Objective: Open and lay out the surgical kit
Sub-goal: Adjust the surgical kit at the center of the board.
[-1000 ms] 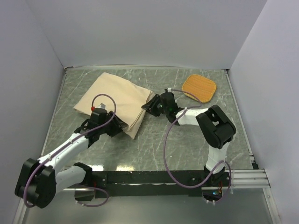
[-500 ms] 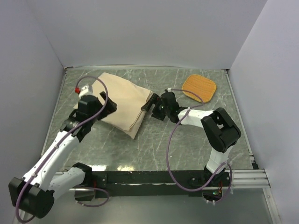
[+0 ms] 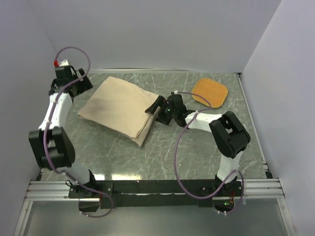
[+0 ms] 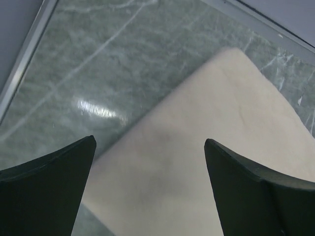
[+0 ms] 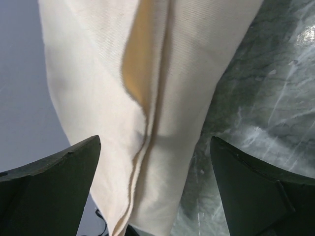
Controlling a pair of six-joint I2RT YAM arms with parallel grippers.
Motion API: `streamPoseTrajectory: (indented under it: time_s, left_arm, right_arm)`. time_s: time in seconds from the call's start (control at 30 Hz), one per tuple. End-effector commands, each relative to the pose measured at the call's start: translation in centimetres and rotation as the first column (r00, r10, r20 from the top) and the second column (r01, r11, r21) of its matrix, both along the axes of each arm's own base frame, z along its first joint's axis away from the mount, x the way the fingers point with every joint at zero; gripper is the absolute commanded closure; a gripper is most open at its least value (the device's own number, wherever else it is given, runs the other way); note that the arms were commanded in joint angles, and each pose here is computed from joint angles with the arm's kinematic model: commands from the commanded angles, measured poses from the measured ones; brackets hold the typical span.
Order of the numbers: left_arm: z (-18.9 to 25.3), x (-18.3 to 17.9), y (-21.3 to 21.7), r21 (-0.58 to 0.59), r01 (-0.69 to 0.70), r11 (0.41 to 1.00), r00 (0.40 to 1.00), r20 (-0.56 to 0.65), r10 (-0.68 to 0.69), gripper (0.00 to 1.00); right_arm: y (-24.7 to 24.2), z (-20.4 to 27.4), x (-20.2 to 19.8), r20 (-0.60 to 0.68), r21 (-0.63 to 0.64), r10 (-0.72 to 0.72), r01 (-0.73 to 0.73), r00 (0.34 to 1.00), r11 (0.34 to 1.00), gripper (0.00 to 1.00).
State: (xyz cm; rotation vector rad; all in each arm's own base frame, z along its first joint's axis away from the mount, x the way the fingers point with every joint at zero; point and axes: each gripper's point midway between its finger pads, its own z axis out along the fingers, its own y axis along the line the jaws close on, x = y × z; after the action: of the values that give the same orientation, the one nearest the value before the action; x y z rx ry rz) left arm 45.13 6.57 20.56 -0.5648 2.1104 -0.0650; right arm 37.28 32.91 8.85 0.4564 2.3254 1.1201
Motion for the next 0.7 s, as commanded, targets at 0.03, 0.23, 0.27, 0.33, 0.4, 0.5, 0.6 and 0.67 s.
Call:
streamPoseTrajectory:
  time_s: [0.03,0.23,0.27,0.33,0.4,0.5,0.6,0.67]
  left_arm:
    - [0.4,5.3,2.1,0.004,0.194,0.981,0.981,0.023,-0.194,0.01]
    - [-4.8,8.4,1.1,-0.166,0.359,0.918,0.93,-0.011,-0.366,0.01]
    - [-6.7,8.6,0.9,-0.202,0.368,0.908,0.923,-0.038,-0.383,0.0]
    - [-7.2,9.0,0.0,-0.246,0.405,0.881,0.906,-0.021,-0.423,0.01]
    - [-8.6,9.2,-0.7,-0.303,0.418,0.856,0.896,-0.017,-0.444,0.01]
    - [-10.1,9.1,-1.3,-0.335,0.41,0.848,0.895,-0.032,-0.445,0.01]
    - [-10.9,9.0,-1.6,-0.352,0.409,0.842,0.892,-0.041,-0.45,0.01]
    - [-11.2,8.9,-1.8,-0.367,0.406,0.837,0.891,-0.047,-0.452,0.0]
  right_arm:
    - [1.3,1.4,1.0,0.032,0.02,-0.001,0.001,0.999,1.0,0.0]
    - [1.5,0.6,1.0,0.017,0.002,-0.001,0.001,1.0,1.0,0.0]
    - [1.6,0.3,1.0,0.013,-0.004,0.0,0.0,1.0,1.0,0.0]
    - [1.6,0.1,1.1,0.009,-0.019,0.001,0.0,1.0,1.0,0.0]
    - [1.4,-0.3,1.3,-0.001,-0.037,-0.009,0.009,1.0,0.999,0.01]
    - [1.6,-0.6,1.6,-0.008,-0.048,-0.01,0.01,1.0,0.999,0.04]
    - [1.7,-1.1,1.8,-0.017,-0.05,-0.011,0.01,1.0,0.999,0.11]
    - [1.9,-1.2,1.9,-0.02,-0.044,-0.006,0.005,1.0,0.999,0.15]
